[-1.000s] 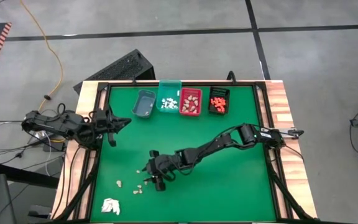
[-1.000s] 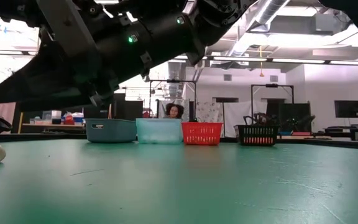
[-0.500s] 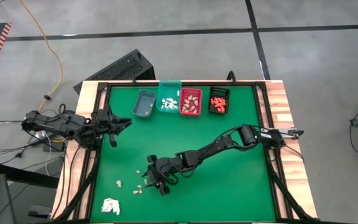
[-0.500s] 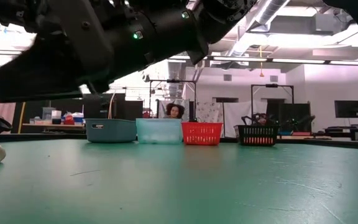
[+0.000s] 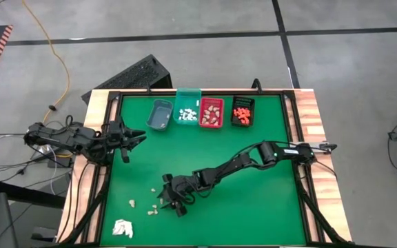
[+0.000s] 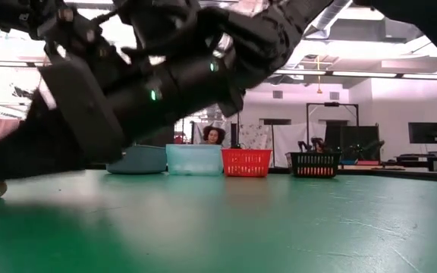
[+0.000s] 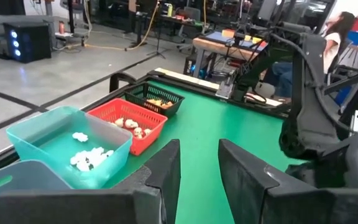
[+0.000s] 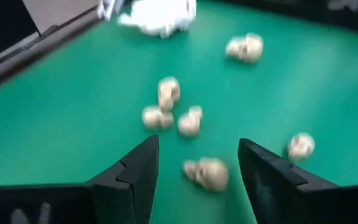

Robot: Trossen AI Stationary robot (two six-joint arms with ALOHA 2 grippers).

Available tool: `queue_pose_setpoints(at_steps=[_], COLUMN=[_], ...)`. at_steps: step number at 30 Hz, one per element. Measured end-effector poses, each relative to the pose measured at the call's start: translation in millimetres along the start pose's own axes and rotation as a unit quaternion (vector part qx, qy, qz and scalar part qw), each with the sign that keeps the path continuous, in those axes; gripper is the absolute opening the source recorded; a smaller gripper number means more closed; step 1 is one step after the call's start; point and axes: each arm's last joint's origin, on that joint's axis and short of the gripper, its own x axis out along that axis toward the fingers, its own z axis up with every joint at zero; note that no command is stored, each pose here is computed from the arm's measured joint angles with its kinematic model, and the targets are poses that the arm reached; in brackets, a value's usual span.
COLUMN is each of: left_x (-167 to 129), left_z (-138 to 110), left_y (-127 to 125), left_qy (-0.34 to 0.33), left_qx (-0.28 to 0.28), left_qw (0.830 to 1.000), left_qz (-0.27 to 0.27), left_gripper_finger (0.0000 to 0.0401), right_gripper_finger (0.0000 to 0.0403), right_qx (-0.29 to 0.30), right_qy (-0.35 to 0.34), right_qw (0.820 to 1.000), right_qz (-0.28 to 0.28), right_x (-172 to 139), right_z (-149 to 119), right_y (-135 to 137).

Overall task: Sort Halloween decoration
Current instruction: Put the white skull toy into the blue bin

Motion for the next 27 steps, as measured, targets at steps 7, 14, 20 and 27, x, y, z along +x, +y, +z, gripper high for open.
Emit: queue_pose_setpoints(at_steps=[7,14,20,27], left_x=[0,0,0,0], left_z=[-1,-1,-4,-4], left_y=[0,0,1,1], left_qy=[0.003,0.006,0.018,0.021], left_qx=[-0.005,-0.004,-0.002,-0.009], left_qw=[1.000,1.000,1.000,1.000], left_qz=[0.001,0.001,0.004,0.001], left_gripper_finger=[0.0099,0.0099,0.0099,0.0099], right_gripper_finger=[0.0214,0.0182,0.0148,0.0109], right_qx=[0.005,0.037,0.047,0.077], right_qy=[0.025,0.035,0.035,0.037], right_qw=[1.000,0.999,0.998,0.996], right_qz=[0.008,-0.002,-0.006,-0.018], right_x=[4,3,3,3], right_z=[-11,-13,-13,-14], right_y=[1,0,-1,-4])
